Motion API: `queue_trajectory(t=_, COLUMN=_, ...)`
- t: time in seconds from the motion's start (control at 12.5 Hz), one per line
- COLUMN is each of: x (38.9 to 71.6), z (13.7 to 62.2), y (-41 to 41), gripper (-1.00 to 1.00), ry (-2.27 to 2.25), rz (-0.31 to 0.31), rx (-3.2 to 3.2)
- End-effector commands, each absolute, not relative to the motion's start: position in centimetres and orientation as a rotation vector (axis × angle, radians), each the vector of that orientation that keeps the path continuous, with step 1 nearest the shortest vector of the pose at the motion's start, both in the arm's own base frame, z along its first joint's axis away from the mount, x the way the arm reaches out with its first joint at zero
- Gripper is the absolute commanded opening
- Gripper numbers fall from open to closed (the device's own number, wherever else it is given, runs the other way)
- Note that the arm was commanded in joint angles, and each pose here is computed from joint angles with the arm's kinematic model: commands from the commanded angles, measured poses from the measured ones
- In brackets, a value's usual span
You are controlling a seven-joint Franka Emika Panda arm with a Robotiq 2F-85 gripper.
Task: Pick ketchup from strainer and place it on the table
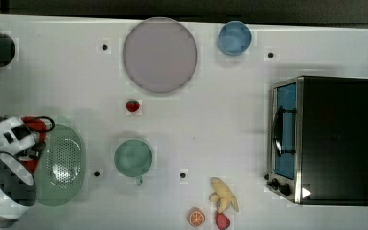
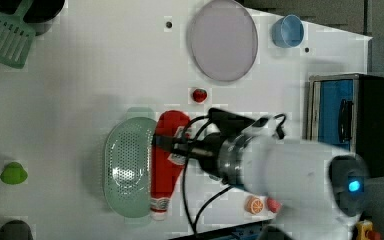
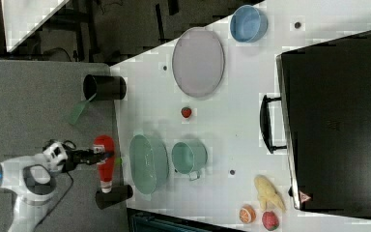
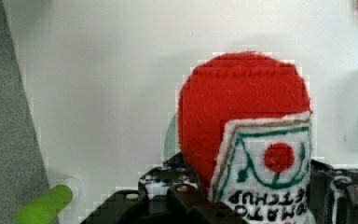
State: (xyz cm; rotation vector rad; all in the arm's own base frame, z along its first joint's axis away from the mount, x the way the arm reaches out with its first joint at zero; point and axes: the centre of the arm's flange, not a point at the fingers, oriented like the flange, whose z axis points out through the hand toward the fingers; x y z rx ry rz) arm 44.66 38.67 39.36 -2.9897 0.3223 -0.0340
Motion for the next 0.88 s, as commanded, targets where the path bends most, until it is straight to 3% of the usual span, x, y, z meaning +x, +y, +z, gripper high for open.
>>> queue_trajectory(t=0.08, x=50.1, z=40.0, y=32.2, gripper=0.18, ry=0.27, rz=0.118, rx=-3.003)
queue_trajectory(t=0.24, x=53.1, z=41.4, y=27.6, gripper=0.18, ry=0.268, rz=0.15, rx=-3.013)
queue_trajectory(t=0.48, x=57.4, z=42.3, y=19.5, gripper=0.18, ry=0.332, rz=0.099, rx=-3.006)
queue_trajectory(t=0.88, x=60.5, z=40.1, y=4.3, gripper=0.18, ry=0.425, rz=0.102, rx=-3.022)
